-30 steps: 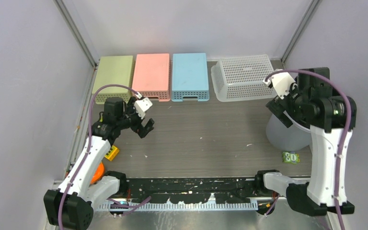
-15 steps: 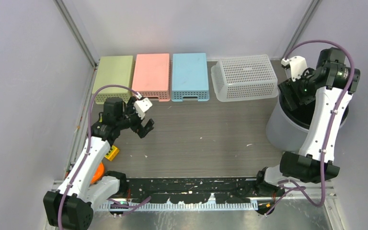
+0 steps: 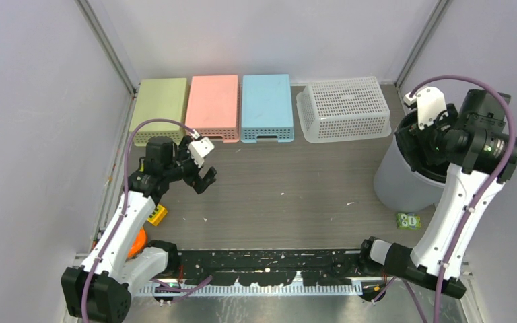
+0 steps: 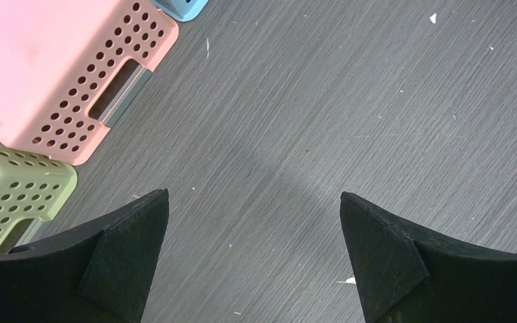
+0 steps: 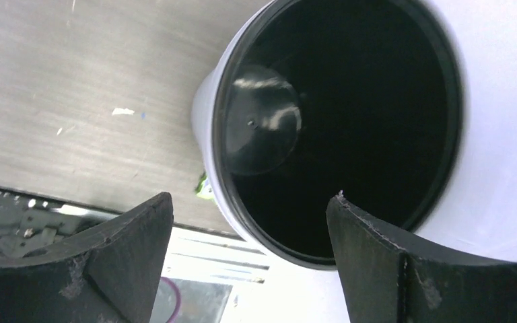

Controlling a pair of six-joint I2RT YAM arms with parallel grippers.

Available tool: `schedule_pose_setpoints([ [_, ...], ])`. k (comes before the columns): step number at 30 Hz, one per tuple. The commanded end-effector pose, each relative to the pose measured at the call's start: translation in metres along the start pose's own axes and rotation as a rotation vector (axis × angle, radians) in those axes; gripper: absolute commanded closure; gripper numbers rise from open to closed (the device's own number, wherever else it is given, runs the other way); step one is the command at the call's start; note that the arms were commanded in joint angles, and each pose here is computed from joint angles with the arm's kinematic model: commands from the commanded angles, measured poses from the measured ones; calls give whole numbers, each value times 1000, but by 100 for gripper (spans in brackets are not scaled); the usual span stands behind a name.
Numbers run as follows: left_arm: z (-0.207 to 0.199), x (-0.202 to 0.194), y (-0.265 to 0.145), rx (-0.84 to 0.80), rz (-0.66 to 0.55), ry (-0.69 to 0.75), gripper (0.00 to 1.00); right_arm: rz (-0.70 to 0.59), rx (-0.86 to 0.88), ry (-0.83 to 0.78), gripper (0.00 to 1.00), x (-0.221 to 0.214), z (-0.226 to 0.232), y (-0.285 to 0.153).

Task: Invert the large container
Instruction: Pick up the container from the container.

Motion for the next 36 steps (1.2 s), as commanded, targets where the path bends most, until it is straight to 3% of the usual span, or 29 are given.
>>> schedule_pose_setpoints([
  [1,2,7,-1,-2,-34,11,0,231,223,31,13,-45,35,19],
  [12,1,7,-2,0,-35,12,0,225,288,118,20,-37,28,62],
  [14,1,7,-2,1,-35,12,0,241,339,143,34,-36,29,70],
  [17,2,7,-2,1,-34,10,0,231,411,177,72,-27,32,68],
  [18,2,7,-1,2,-35,11,0,225,419,193,79,-24,32,67],
  [21,2,6,-1,-1,-31,9,0,190,410,201,89,-17,31,65],
  [27,2,7,-1,-2,-33,7,0,50,321,231,99,9,18,57],
  [36,2,8,-3,9,-38,10,0,-76,250,247,99,32,8,49],
])
Point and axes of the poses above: each gripper's point midway between its finger pads, its own y axis out along the fingers, its own z axis along the line the jaws close on, x = y × z, the point moved 3 cm from there along -y, back along the fingers, and after that the axes turned 1 degree about y, right-handed, at the moved point
